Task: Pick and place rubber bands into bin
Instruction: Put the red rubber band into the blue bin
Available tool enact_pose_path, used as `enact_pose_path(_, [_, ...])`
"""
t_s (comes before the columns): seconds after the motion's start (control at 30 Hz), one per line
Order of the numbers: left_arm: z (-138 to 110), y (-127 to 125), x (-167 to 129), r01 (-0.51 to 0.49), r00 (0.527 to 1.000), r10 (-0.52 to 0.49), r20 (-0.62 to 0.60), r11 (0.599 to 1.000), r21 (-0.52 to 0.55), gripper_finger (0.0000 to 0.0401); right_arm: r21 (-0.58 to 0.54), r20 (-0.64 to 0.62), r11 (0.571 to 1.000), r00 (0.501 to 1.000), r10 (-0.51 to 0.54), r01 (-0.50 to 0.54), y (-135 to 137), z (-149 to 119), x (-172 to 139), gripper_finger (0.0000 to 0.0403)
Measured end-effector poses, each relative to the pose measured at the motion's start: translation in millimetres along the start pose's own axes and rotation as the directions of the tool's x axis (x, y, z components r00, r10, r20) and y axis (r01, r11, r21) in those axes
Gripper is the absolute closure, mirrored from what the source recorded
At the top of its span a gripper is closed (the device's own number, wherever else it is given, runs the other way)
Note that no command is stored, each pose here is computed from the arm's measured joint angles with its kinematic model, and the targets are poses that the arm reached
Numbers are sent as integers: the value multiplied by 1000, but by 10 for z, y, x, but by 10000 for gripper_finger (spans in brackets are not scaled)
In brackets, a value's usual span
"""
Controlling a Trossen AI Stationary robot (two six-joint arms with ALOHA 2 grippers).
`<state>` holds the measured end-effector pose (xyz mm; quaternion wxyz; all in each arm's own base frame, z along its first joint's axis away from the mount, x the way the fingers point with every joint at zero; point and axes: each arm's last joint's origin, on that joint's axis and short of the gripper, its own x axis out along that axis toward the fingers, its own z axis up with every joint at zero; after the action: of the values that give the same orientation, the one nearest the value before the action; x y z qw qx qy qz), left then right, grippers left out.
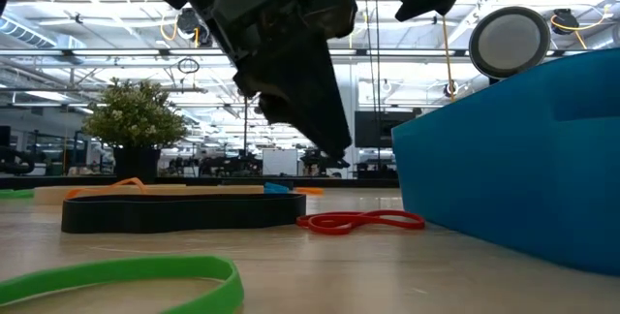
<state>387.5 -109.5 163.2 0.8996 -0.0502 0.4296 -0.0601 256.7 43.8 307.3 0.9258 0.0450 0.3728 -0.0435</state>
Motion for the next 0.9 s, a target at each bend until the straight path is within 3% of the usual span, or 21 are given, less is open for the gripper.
enact_pose_path(0.17, [21, -7, 0, 3, 1000, -4, 23, 999, 34, 203, 0, 0, 1000, 1000, 0, 0, 0, 0, 0, 236])
enact_pose_path(0.57, [-103, 5, 287, 34, 999, -35, -7, 999, -11, 235, 1, -1, 1000, 1000, 0, 0, 0, -1, 1, 236])
enact_pose_path(0.77, [-114, 40, 283, -47, 999, 47, -8, 999, 9, 240, 0, -1, 1000, 1000, 0, 0, 0, -1, 1, 236])
enact_pose_path(0.9, [-134, 42, 294, -43, 999, 43, -25, 999, -11, 238, 1, -1, 1000, 1000, 0, 0, 0, -1, 1, 236])
